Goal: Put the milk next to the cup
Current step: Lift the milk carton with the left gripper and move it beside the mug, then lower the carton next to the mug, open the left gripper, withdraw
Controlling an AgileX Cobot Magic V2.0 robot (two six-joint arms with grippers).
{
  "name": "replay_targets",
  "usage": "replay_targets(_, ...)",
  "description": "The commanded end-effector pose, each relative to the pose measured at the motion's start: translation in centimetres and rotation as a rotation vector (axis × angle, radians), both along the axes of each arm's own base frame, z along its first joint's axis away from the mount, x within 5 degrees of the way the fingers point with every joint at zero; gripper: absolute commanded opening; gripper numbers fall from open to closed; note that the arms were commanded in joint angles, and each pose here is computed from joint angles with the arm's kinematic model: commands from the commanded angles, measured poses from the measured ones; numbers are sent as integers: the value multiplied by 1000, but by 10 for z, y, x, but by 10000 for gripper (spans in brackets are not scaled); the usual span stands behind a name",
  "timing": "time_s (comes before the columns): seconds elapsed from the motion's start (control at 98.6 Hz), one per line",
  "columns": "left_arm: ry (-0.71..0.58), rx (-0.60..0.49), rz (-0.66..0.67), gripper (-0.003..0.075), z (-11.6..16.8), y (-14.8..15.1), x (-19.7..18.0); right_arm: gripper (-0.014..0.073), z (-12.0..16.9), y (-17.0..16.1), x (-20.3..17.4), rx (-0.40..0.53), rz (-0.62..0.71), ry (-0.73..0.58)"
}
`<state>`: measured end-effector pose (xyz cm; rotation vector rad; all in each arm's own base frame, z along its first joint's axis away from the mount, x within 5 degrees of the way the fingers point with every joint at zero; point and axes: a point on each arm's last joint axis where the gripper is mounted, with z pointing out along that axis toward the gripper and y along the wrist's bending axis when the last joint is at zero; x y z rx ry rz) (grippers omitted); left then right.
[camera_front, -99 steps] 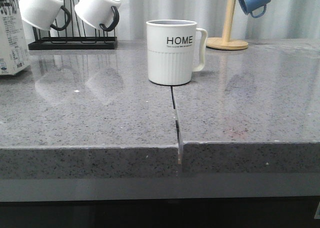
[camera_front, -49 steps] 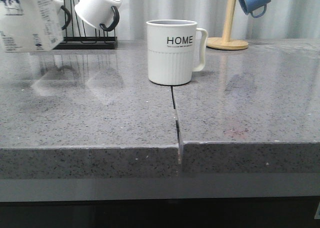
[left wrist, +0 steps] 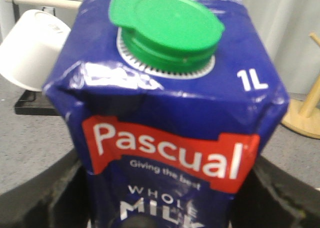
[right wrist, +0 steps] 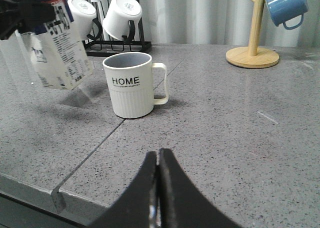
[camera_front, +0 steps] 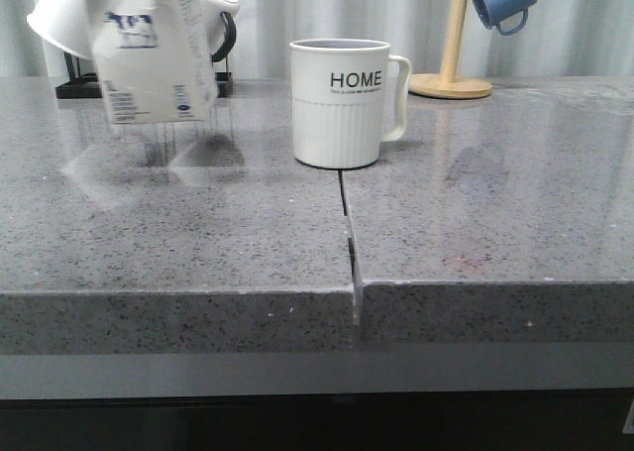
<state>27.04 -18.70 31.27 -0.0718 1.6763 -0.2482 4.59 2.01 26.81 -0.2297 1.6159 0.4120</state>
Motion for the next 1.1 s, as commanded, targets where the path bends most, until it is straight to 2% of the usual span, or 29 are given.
replay_targets(0.0, -106, -33, 19, 223, 27, -8, -3, -69, 15, -1, -1, 27, -5, -96)
replay_targets(0.243, -78, -24, -21, 223, 16, -34, 1, -69, 15, -1, -1, 27, -5, -96)
replay_targets(0.74, 3, -18, -53, 235, -2, -43, 4, -69, 15, -1, -1, 27, -5, -96)
replay_targets(0.842, 9, -14, -52, 321, -4, -43, 3, -69, 15, -1, -1, 27, -5, -96)
replay_targets(0.964, 16, -15, -61, 516, -5, -43, 3, -69, 15, -1, -1, 27, -5, -96)
replay_targets(1.085, 17, -15, -63, 645, -5, -44, 3, -69, 15, -1, -1, 27, -5, -96)
